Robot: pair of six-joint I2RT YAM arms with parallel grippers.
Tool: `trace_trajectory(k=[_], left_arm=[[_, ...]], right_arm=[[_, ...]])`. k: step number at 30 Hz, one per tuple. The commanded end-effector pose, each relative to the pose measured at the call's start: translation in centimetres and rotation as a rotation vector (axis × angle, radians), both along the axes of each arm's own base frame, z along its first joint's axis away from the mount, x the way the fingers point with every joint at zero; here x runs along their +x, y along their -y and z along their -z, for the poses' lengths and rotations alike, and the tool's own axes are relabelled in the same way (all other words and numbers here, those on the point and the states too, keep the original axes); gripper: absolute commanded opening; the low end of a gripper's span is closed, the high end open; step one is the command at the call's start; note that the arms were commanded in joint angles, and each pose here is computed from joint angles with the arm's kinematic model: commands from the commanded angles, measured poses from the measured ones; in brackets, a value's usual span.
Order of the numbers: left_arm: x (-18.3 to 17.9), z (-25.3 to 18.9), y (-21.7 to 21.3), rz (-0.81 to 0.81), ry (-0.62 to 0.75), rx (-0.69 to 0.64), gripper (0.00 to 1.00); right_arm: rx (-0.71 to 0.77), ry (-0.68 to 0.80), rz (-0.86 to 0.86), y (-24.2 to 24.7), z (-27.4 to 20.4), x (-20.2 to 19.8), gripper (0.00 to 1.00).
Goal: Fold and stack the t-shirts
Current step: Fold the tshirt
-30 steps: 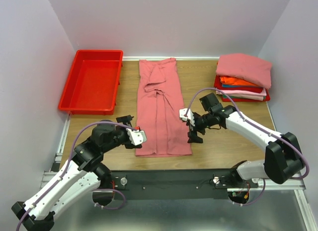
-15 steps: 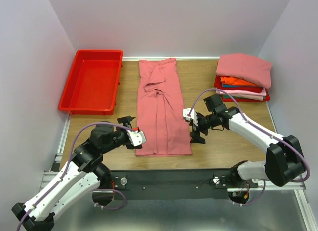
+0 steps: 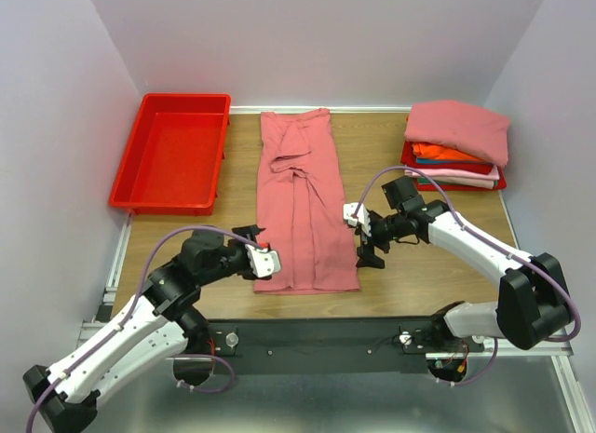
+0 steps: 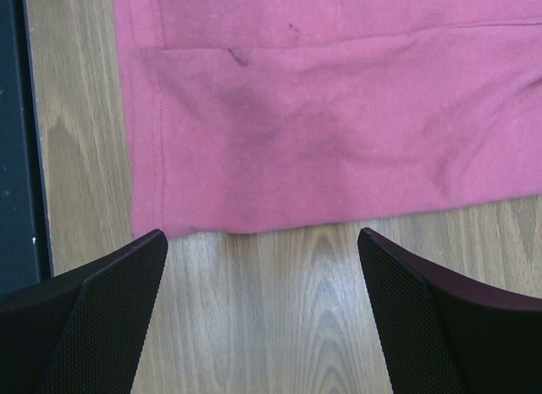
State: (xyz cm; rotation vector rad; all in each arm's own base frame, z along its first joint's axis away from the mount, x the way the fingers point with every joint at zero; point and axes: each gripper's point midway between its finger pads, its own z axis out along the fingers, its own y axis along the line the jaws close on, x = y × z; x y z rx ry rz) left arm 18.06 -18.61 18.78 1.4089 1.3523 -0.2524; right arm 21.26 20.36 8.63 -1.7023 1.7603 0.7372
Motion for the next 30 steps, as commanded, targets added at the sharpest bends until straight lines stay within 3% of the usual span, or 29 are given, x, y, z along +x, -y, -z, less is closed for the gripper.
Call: trace_trajectory(k=[1, 9, 14, 18, 25, 30], left_arm=[[-1.0, 2.1, 1.6, 0.087, -0.035, 0.039, 0.75], [-2.7, 7.8, 2.7, 0.192, -0.083, 0.254, 0.75], [-3.8, 9.5, 3.4, 0.257, -0.093, 0.308, 0.74], [-4.3, 11.6, 3.4, 0.293, -0.119, 0.398, 0.69], [-4.8, 13.0, 3.7, 0.316, -0.154, 0.463, 0.69], [-2.6, 10.2, 3.6, 0.185, -0.082, 0.402, 0.68]], right_arm=[[0.024, 0.011, -0.020, -0.2, -0.1, -0.2, 1.00], [0.058, 0.000, -0.039, -0.6, -0.5, -0.7, 1.00], [0.074, 0.001, -0.044, -0.8, -0.9, -0.8, 1.00], [0.090, 0.006, -0.049, -1.0, -1.4, -0.9, 1.00], [0.092, -0.020, -0.057, -1.4, -1.1, -1.2, 1.00], [0.012, -0.093, 0.051, -2.2, 0.9, 0.0, 1.00]])
